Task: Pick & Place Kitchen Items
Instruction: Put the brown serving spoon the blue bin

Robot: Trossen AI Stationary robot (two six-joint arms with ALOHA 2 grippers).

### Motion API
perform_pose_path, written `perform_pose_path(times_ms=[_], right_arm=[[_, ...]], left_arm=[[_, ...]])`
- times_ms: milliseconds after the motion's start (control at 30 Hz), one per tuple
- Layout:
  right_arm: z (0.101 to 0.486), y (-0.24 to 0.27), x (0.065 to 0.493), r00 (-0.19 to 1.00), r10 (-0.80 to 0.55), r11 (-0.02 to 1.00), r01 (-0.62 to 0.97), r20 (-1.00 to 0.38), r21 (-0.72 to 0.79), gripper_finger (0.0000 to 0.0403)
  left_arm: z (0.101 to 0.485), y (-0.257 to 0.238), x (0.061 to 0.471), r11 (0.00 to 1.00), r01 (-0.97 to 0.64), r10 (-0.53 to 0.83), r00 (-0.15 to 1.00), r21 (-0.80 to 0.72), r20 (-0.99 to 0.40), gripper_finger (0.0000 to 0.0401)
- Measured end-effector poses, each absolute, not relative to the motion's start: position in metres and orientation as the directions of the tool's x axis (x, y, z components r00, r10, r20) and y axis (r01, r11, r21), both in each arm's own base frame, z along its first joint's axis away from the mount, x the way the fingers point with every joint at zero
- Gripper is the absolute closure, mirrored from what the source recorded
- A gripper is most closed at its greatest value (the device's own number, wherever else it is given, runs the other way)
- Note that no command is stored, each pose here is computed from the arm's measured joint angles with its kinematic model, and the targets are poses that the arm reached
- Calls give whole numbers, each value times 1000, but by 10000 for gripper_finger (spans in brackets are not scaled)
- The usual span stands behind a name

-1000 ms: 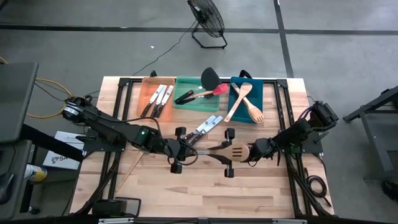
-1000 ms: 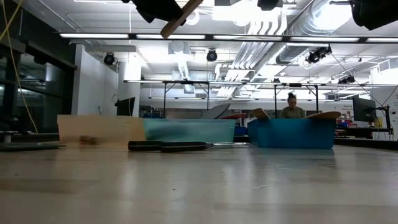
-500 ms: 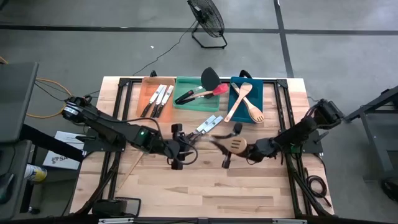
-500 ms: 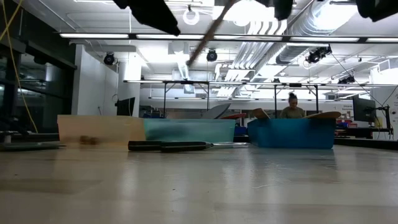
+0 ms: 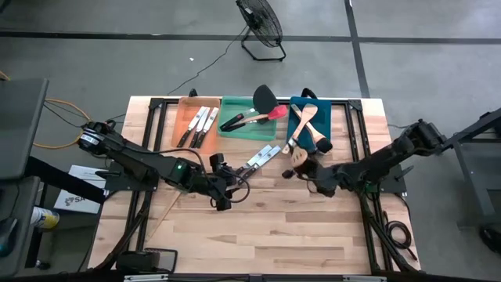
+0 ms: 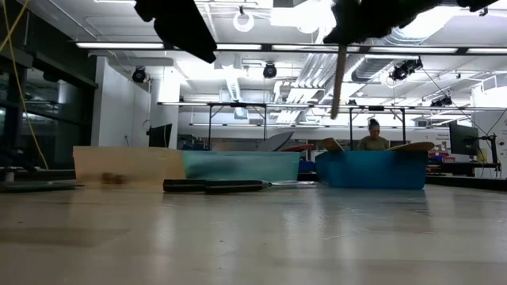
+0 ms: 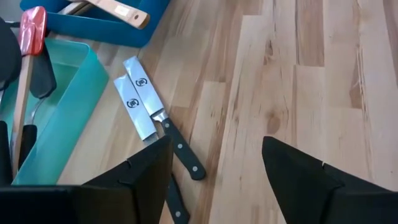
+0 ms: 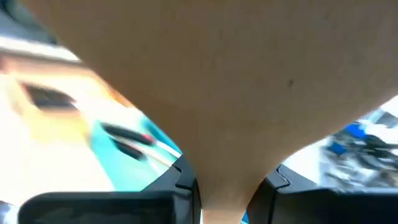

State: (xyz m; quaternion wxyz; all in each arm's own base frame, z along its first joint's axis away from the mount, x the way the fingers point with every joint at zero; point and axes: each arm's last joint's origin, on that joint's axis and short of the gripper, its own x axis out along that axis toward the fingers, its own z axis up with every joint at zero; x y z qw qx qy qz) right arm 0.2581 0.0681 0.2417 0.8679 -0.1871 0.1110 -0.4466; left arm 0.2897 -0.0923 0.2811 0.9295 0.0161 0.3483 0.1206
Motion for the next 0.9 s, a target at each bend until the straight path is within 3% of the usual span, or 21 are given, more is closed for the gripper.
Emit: perform_pose_path(times_ms=[167,300,533,900], right_arm=[[227,39,261,469,-880,431,726,-73,-536,335],[215,13,260,420,-897,416,692,-140,-589,335],[199,-31,255,386,-867,493,565,-316,-662,335],[193,-79,247,385,-797,579,267,-466,-770,335]], left_arm=[[281,-92,290,970,-213,235,728,113,-644,165],[281,-92,289,971,-214,234,726,111,-646,165],[281,-92,289,971,-213,233,725,111,-648,165],[281,-92,289,971,-213,233,725,111,-648,165]])
